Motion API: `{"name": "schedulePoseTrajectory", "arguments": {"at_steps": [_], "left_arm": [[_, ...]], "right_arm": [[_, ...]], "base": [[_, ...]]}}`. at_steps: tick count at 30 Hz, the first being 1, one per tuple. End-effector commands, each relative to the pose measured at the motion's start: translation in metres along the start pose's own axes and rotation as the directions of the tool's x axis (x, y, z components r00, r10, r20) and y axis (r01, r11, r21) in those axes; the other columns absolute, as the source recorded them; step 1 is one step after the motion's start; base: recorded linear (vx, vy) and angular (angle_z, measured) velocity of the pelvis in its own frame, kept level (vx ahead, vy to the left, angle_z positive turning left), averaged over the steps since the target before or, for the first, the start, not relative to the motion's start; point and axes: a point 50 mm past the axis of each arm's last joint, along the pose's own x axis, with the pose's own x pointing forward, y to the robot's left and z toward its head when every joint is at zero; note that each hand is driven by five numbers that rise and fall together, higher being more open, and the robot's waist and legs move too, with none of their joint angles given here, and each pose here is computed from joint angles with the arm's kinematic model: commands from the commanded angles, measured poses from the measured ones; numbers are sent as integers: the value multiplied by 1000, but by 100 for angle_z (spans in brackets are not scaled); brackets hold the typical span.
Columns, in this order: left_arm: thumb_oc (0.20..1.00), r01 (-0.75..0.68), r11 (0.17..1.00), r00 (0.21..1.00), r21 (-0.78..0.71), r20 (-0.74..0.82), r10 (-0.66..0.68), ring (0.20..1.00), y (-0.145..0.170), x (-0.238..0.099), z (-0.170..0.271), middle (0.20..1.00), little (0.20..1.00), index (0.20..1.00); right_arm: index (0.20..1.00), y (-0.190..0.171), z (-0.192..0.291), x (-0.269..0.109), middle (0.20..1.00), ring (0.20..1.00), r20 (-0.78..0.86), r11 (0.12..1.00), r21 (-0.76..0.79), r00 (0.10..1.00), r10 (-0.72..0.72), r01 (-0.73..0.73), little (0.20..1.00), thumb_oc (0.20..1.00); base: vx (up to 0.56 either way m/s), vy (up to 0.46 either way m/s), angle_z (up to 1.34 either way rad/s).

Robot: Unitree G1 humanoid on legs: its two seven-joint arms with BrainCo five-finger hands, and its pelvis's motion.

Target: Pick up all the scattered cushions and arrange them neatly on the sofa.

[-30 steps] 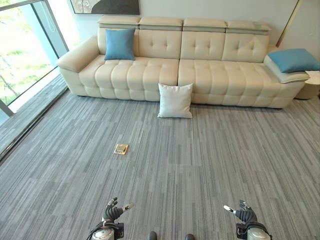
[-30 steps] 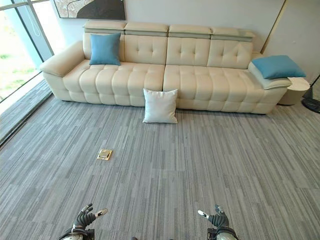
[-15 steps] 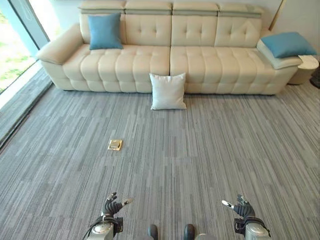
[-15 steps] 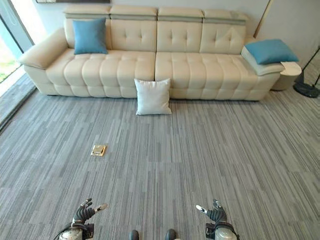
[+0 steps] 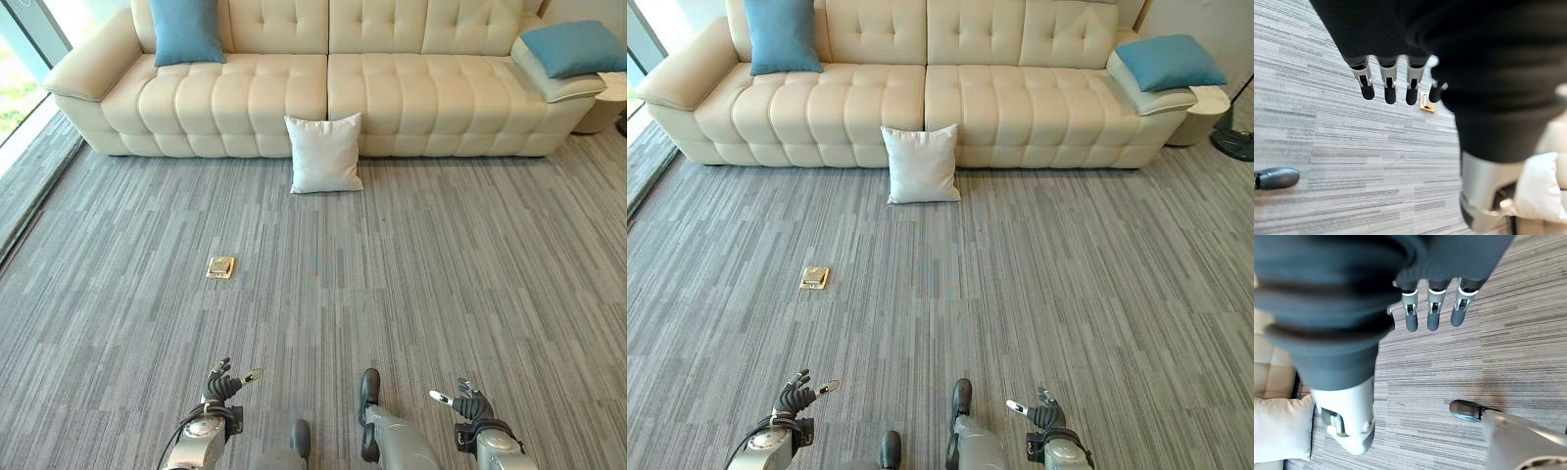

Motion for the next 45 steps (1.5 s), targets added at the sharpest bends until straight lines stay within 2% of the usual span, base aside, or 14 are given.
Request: {"name": "schedulePoseTrajectory", "arguments": {"at_steps": [1, 6, 15, 25, 29, 35, 45], "left_arm": [[1000, 10, 1000, 997, -16, 73, -9, 1000, -1, 0, 13, 1000, 1000, 1000], [1000, 15, 999, 998, -36, 55, -13, 1000, -2, -1, 9, 1000, 1000, 1000], [1000, 14, 1000, 1000, -21, 5, -13, 1000, -2, -4, -4, 1000, 1000, 1000], [1000, 8, 1000, 1000, 1, -28, -8, 1000, 2, -6, -14, 1000, 1000, 1000], [1000, -2, 1000, 999, 14, -44, 3, 1000, 5, -5, -17, 1000, 1000, 1000], [1000, -7, 999, 1000, 32, -7, 7, 1000, 9, -2, -4, 1000, 1000, 1000], [1000, 7, 1000, 999, 28, 47, -8, 1000, 3, 4, 14, 1000, 1000, 1000]], "right_arm": [[1000, -12, 14, 3, 1000, 1000, 63, 999, -30, 998, -21, 23, 1000, 1000], [1000, -19, 23, 3, 1000, 1000, 100, 999, -6, 994, -32, 33, 1000, 1000], [1000, -18, 17, 3, 1000, 1000, 70, 999, -24, 997, -33, 35, 1000, 1000], [1000, -14, 16, 3, 1000, 1000, 69, 998, -61, 998, -5, 9, 1000, 1000], [1000, -1, 16, 2, 1000, 1000, 66, 997, -65, 997, 36, -32, 1000, 1000], [1000, 13, 29, 3, 1000, 1000, 106, 994, -84, 992, 71, -62, 1000, 1000], [1000, 2, 15, 6, 1000, 1000, 37, 999, -42, 999, 8, -6, 1000, 1000]], "base": [[547, -227, 22], [367, -219, 21], [292, -93, -13], [388, 131, 3], [561, 316, -23], [387, 305, -23], [314, -3, -11]]}}
